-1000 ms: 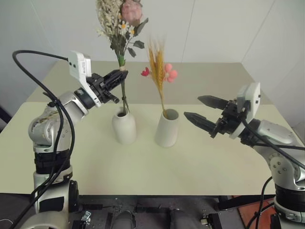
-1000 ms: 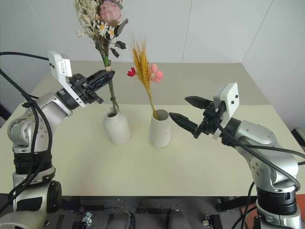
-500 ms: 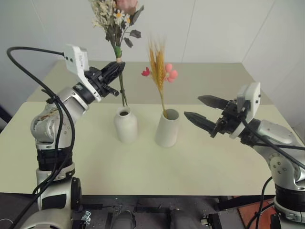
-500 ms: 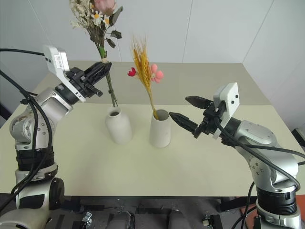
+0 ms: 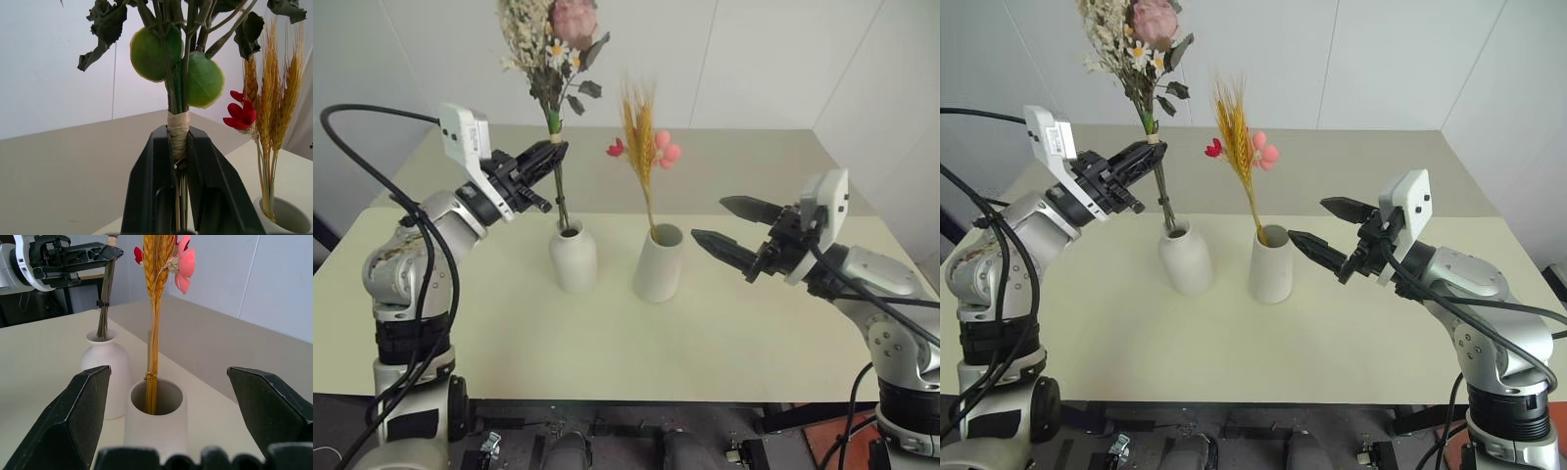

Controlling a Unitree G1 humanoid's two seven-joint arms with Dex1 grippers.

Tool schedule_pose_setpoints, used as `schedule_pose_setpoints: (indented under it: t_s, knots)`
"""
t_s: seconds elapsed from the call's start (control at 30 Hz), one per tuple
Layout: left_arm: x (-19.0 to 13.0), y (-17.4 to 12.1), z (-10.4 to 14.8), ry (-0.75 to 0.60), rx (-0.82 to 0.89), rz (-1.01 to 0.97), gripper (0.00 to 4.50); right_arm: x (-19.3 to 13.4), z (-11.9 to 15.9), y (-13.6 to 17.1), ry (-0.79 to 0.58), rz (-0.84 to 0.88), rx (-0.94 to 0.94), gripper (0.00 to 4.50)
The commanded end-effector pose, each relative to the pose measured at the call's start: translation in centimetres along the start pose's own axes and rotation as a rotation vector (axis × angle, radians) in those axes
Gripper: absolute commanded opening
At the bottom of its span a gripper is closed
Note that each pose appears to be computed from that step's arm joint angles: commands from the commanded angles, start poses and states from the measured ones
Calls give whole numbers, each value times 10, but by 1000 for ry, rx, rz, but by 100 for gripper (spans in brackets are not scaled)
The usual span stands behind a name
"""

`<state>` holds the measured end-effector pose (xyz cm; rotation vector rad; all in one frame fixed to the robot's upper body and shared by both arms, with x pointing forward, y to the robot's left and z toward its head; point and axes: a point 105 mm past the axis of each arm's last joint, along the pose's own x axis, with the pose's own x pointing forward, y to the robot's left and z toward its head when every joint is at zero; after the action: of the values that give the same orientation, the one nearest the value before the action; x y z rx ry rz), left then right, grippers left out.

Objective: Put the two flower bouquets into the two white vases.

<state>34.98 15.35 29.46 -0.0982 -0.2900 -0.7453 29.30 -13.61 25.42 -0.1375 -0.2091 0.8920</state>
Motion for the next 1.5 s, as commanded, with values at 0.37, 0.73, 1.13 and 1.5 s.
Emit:
schedule_pose_setpoints:
  t_s: [0.37,0.73,1.13,1.5]
  knots:
    - [-24,-9,-23,133,-1,-44,135,-3,9,4,-28,4,-18,450]
    - [-126,-32,-35,317,26,-90,444,-8,5,2,-2,6,-25,450]
    - [-142,-29,-23,385,177,-195,444,-28,-5,-19,121,31,-39,450]
    - [-137,-37,-25,372,153,-231,444,-49,-5,-21,188,18,-51,450]
